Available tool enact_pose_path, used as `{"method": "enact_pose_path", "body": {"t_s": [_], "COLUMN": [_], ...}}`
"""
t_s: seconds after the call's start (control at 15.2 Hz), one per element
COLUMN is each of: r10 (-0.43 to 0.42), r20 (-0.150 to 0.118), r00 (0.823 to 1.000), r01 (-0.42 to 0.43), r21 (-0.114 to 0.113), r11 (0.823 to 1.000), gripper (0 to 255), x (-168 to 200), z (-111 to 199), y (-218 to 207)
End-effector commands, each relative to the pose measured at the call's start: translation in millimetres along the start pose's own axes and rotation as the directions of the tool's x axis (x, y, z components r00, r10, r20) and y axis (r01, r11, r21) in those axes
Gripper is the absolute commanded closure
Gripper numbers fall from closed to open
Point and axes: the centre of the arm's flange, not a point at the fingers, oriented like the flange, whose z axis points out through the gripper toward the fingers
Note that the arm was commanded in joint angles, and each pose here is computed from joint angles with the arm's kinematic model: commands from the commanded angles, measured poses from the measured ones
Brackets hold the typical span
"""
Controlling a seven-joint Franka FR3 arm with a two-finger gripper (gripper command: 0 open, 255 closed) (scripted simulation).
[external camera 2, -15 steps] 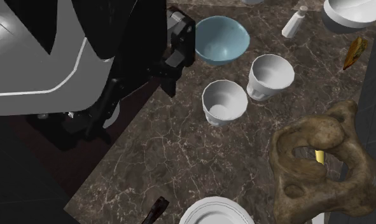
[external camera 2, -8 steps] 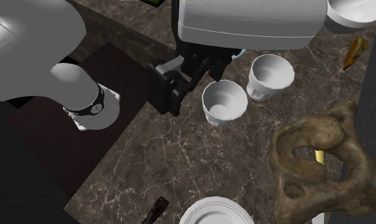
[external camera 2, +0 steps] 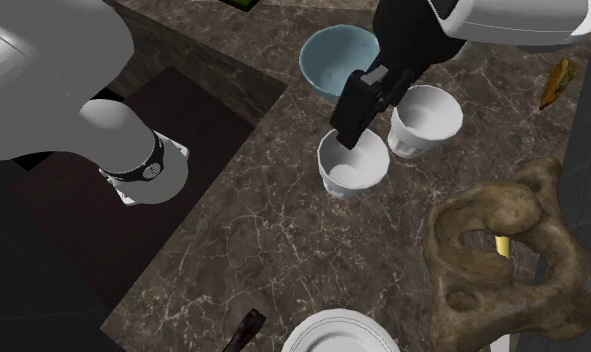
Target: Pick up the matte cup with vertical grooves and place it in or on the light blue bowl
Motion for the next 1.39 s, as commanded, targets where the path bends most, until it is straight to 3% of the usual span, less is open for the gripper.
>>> {"method": "enact_pose_path", "body": {"t_s": [0.0, 1.32], "r10": [-0.006, -0.077], "r20": [0.002, 0.022], "r00": [1.0, 0.997], "r01": [0.006, 0.078], "r21": [-0.003, -0.043], "r11": [1.0, 0.996], "gripper": [0, 0], "x": [5, 37], "z": [11, 95], "y": [-25, -273]}}
